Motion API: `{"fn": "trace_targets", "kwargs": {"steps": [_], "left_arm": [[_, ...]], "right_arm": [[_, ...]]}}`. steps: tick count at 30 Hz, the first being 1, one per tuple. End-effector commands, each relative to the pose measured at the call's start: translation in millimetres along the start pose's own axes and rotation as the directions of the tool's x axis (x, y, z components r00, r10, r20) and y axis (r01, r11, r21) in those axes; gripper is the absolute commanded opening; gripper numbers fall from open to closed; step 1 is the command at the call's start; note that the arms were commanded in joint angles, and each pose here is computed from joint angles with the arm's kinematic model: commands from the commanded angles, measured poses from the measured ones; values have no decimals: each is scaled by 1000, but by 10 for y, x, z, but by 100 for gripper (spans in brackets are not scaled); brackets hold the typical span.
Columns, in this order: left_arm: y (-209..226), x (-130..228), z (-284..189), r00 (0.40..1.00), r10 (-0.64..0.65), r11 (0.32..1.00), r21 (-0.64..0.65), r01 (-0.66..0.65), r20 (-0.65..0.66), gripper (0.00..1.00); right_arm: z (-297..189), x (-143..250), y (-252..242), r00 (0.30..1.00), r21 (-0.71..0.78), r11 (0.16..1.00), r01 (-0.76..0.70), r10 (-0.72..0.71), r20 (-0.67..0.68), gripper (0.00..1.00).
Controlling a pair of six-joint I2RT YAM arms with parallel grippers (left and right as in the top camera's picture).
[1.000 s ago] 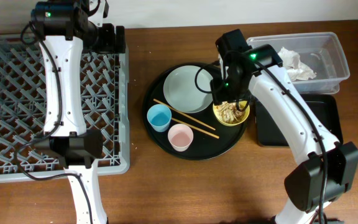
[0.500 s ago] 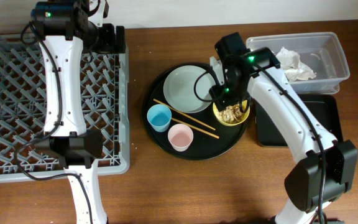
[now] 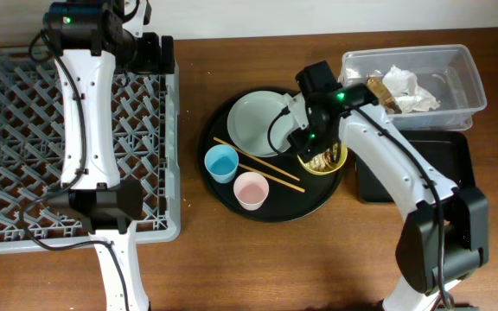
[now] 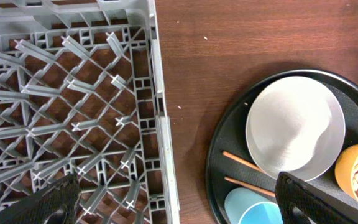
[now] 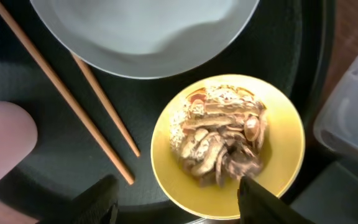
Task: Sort waste into correct bins and load items into the dishwasher rack
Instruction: 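Move the right gripper down to the yellow bowl rim and grasp it, then lift the yellow bowl with the right gripper over the black tray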
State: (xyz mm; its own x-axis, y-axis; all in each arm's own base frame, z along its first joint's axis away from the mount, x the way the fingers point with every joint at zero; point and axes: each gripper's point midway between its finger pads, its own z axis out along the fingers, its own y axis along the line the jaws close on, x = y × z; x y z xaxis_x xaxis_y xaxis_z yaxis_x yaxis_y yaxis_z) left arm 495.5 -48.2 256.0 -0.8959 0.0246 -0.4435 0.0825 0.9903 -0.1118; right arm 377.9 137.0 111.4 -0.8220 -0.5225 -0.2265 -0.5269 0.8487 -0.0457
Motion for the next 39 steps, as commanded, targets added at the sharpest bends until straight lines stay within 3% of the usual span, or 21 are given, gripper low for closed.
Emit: {"fn": "trace_targets", "kwargs": {"steps": [1,5,9,18,31,39], "left_arm": [[17,14,54,1000,-12,1000,-5,12,-13,99],[17,15,55,1000,-12,1000,-5,12,-13,99],[17,14,52,1000,-12,1000,-5,12,-12,99],[26,14,53,1000,-13,1000,-5,13,-12,99],[17,14,54,1000,-12,1000,-5,12,-13,99],[17,14,54,1000,-12,1000,-5,12,-13,99]], "right_arm": [[193,73,65,1000,-16,1000,-4,4,-10,63],[310,93,96,1000,-29,1000,-12,12,2,61],[434,93,186,997,-77,995,-65,67,26,52],[607,183,205,993,-79,991,-112,114,25,45],[698,190,199,988,-74,987,-146,149,44,25],[704,174,195,985,-74,984,-159,163,50,21]]}}
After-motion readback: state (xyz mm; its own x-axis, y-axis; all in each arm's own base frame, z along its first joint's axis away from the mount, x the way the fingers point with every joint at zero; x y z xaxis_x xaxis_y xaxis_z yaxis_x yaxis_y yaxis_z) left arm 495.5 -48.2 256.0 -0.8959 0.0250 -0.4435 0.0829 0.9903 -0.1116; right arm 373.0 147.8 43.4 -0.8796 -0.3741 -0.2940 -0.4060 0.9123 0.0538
